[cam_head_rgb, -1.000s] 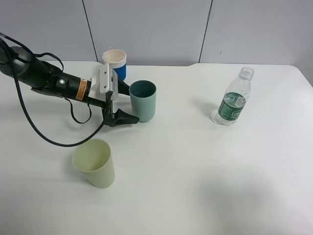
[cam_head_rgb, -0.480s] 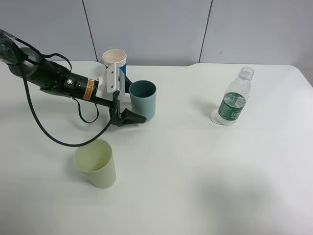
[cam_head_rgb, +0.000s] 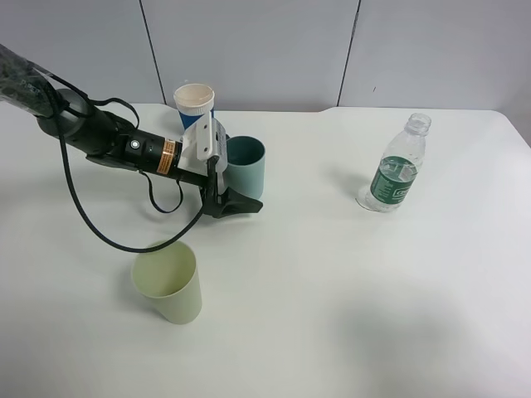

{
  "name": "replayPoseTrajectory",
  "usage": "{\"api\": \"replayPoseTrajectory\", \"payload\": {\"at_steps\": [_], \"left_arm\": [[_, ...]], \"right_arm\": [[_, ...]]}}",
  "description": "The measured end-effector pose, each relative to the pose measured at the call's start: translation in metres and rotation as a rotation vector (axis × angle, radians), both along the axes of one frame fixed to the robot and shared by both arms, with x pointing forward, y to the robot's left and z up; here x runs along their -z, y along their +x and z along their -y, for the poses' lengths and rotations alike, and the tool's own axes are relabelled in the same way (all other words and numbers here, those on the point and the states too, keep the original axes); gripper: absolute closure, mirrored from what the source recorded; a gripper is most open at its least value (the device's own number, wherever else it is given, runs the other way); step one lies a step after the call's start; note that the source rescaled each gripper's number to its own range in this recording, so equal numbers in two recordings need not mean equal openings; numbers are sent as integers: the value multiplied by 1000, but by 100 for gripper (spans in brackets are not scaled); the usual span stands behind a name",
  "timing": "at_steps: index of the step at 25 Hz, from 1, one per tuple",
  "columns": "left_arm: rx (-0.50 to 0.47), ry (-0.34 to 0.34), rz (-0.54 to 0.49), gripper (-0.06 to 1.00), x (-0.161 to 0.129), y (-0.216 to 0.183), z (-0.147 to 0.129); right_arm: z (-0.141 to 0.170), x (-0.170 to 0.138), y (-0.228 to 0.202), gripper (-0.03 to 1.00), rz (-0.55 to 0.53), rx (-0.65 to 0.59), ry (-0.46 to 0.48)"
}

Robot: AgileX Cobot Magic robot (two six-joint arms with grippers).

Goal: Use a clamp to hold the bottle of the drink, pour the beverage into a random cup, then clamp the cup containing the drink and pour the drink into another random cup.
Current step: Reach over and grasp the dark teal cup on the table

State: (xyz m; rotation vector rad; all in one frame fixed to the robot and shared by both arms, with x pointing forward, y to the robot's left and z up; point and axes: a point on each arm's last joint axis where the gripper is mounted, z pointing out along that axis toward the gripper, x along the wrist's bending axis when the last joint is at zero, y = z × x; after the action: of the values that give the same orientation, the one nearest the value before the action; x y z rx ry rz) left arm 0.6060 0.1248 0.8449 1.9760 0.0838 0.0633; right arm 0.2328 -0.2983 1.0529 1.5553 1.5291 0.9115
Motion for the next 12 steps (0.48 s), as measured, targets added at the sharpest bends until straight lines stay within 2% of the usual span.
{"api": "replayPoseTrajectory", "payload": {"at_steps": [6,7,8,9,10,11,12], "left_arm": [[-4,-5,3,-6,0,2,0],[-5,-6,3,-2,0,2,1],[-8,-7,2,7,0,2,1],[-11,-7,2,25,0,2,0],[-16,-3,3,50,0,3,0],[-19,-2,1,82,0,3,0],[-18,-3,0,94,0,3,0]], "right_arm": [[0,0,0,2,0,0,0],[0,0,0,2,0,0,0],[0,0,0,2,0,0,0],[0,0,0,2,0,0,0],[0,0,0,2,0,0,0],[0,0,0,2,0,0,0],[0,0,0,2,0,0,0]]}}
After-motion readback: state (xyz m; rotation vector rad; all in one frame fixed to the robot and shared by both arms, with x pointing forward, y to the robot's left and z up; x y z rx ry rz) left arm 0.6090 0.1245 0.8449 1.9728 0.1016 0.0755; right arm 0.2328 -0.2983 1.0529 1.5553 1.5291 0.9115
